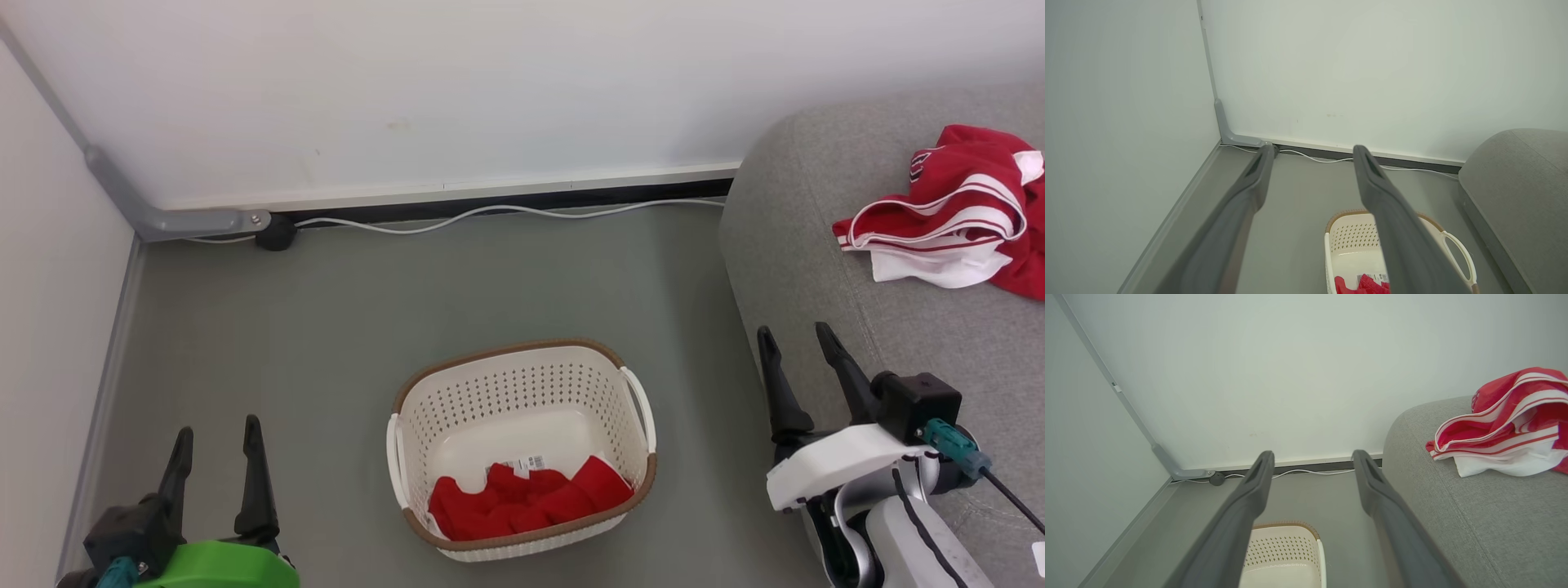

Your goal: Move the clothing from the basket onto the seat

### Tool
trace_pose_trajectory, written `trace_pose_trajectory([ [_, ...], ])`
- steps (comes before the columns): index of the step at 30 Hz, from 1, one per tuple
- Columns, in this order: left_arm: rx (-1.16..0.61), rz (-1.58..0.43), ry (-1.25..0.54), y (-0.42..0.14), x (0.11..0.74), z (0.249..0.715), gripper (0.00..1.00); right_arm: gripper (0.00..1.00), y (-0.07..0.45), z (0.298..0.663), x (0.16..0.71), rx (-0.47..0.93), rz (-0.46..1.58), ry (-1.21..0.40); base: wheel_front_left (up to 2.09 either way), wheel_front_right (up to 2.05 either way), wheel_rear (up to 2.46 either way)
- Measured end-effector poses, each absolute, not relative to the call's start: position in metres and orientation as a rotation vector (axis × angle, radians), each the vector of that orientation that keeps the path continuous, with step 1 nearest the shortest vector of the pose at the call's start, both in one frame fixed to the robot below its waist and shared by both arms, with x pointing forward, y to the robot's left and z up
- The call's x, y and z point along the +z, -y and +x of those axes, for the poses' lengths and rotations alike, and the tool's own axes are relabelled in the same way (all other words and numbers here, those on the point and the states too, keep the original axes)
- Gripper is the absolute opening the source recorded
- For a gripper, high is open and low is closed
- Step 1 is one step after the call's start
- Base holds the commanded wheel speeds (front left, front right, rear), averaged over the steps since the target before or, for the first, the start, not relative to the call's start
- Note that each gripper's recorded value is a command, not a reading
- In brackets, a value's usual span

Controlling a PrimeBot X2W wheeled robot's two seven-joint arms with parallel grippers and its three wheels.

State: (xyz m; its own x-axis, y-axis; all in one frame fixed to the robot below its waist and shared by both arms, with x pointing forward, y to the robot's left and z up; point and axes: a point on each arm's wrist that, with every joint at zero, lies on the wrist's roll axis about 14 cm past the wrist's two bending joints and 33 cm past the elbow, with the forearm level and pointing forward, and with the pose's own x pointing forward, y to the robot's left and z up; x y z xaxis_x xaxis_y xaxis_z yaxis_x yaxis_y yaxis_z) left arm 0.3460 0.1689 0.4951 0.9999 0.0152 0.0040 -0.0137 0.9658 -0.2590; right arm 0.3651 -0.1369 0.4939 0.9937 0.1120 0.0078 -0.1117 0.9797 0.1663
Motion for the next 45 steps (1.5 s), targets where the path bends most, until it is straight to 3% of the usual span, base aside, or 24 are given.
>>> trace_pose_trajectory([
  [13,-0.063,-0.252,-0.089,-0.146,0.467,0.355,1.00,1.00,0.150,0.382,0.485,0.083,0.154,-0.028,0.00,0.00,0.00],
  [28,-0.261,-0.237,-0.152,-0.088,0.446,0.414,1.00,1.00,0.160,0.449,0.518,0.087,0.089,0.100,0.00,0.00,0.00],
  [45,-0.567,-0.188,-0.387,0.007,0.363,0.446,1.00,1.00,0.193,0.519,0.512,0.020,0.036,0.135,0.00,0.00,0.00],
])
